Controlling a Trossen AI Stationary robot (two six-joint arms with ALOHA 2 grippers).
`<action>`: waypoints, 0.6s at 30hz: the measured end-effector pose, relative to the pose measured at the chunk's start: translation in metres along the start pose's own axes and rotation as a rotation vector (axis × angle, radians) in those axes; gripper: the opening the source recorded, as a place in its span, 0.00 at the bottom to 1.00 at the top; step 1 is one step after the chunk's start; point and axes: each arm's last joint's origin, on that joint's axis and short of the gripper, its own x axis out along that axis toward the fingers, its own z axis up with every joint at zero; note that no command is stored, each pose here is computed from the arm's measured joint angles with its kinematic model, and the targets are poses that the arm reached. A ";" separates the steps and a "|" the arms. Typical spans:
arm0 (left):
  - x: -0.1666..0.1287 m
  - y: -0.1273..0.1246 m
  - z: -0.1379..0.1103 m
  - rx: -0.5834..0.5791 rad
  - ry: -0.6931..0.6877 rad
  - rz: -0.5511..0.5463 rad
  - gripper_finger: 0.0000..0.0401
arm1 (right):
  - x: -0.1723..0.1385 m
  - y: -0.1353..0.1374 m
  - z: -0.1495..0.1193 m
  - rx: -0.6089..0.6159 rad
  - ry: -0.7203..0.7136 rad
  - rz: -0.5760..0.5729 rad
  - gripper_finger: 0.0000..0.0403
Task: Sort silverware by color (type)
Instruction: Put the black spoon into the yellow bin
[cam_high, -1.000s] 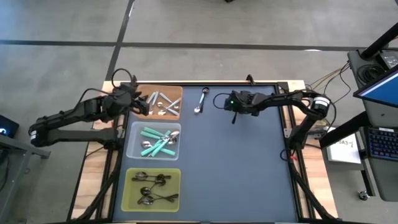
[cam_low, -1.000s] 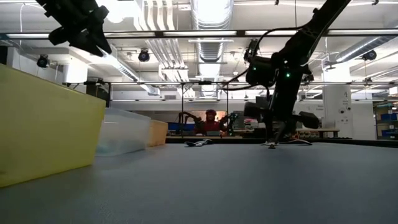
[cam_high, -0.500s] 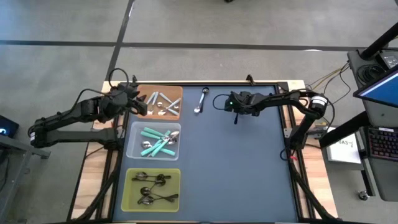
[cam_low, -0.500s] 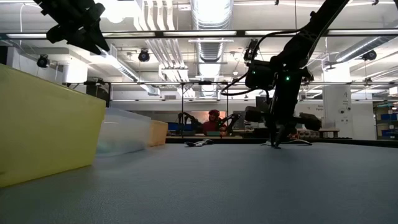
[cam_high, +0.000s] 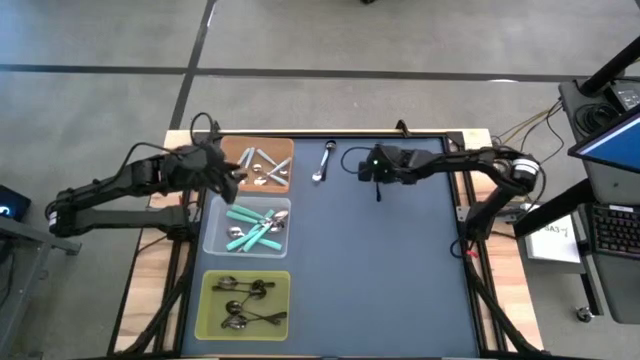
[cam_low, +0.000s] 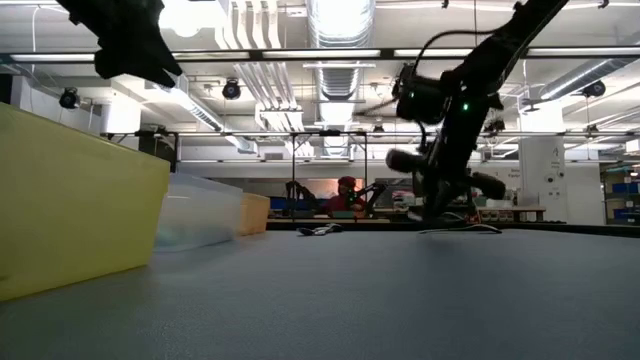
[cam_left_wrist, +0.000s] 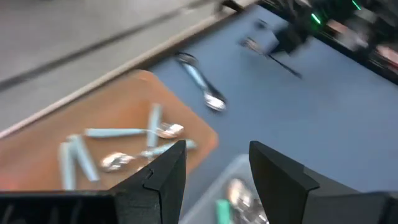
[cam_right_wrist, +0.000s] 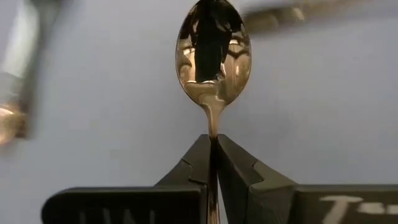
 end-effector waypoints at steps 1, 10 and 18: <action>0.001 -0.001 0.000 0.010 0.014 -0.028 0.39 | -0.005 0.002 0.002 -0.004 -0.007 0.030 0.02; 0.018 -0.008 0.001 0.017 0.041 -0.065 0.39 | -0.053 0.036 0.013 -0.108 -0.148 0.464 0.02; 0.059 -0.027 0.012 -0.006 -0.090 -0.239 0.39 | -0.088 0.068 0.001 -0.263 -0.319 0.780 0.02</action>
